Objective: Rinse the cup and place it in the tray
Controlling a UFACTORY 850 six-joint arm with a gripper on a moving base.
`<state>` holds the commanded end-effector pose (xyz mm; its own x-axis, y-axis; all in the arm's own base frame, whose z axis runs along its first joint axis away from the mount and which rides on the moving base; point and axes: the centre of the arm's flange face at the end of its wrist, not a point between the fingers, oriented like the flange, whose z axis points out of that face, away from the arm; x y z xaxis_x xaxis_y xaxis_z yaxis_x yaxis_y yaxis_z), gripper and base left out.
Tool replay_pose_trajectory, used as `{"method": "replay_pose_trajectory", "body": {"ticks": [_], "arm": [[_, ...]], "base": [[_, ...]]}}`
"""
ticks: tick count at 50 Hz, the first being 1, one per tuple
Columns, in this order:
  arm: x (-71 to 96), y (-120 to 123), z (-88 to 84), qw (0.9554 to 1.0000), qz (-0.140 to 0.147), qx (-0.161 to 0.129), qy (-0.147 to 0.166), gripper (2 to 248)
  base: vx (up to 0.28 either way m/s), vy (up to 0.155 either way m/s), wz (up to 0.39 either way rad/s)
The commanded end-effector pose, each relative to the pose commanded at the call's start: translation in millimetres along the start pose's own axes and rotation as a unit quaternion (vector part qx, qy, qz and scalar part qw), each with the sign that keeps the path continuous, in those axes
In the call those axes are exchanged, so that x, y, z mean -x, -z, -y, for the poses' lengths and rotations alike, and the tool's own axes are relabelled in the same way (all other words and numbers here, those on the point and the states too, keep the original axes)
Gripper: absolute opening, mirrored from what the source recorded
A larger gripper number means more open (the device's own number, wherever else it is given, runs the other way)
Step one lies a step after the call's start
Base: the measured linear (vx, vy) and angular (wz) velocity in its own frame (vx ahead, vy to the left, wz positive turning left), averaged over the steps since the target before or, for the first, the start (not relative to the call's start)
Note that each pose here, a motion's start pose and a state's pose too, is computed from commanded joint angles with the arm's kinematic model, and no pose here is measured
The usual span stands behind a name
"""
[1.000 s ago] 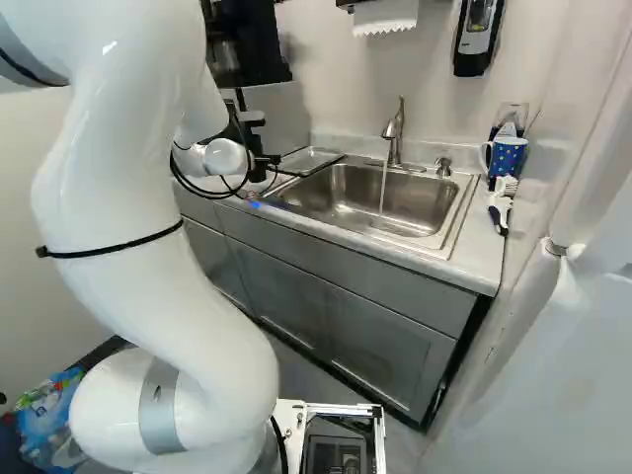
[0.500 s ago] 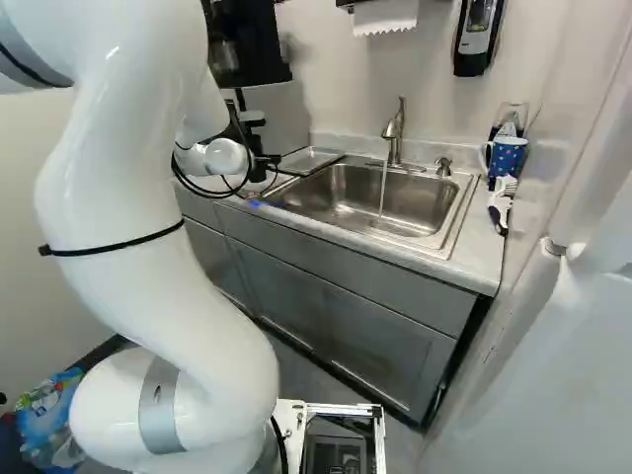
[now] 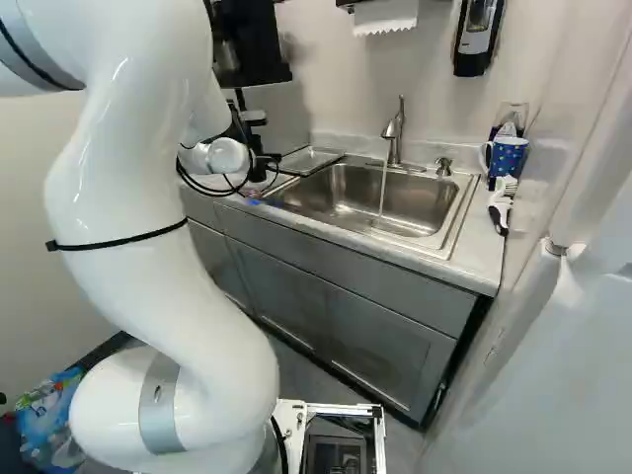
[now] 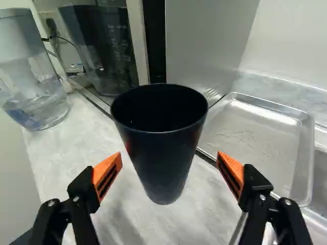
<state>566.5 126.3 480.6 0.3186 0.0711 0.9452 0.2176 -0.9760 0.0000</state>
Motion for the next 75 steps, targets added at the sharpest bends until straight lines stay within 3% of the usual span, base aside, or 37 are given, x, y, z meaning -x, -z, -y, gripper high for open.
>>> {"method": "replay_pose_trajectory", "body": {"ticks": [4,5,9,10,15,16,21,32,50,75], "arm": [[0.0,0,0.0,1.0,0.0,0.0,0.0,239],[0.0,0,0.0,1.0,0.0,0.0,0.0,203],[0.0,0,0.0,1.0,0.0,0.0,0.0,203],[0.0,0,0.0,1.0,0.0,0.0,0.0,164],[0.0,0,0.0,1.0,0.0,0.0,0.0,164],[0.0,0,0.0,1.0,0.0,0.0,0.0,129],[0.0,0,0.0,1.0,0.0,0.0,0.0,121],[-1.1,1,0.0,1.0,-0.001,0.0,0.0,121],[-17.5,9,-1.2,0.9999,-0.017,0.001,0.0,121],[-41.0,28,-26.0,0.9989,-0.041,0.022,-0.007,121]], "base": [[0.0,0.0,0.0],[0.0,0.0,0.0],[0.0,0.0,0.0],[0.0,0.0,0.0],[0.0,0.0,0.0],[0.0,0.0,0.0],[0.0,0.0,0.0],[0.0,0.0,0.0],[0.0,0.0,0.0],[0.0,0.0,0.0]]}}
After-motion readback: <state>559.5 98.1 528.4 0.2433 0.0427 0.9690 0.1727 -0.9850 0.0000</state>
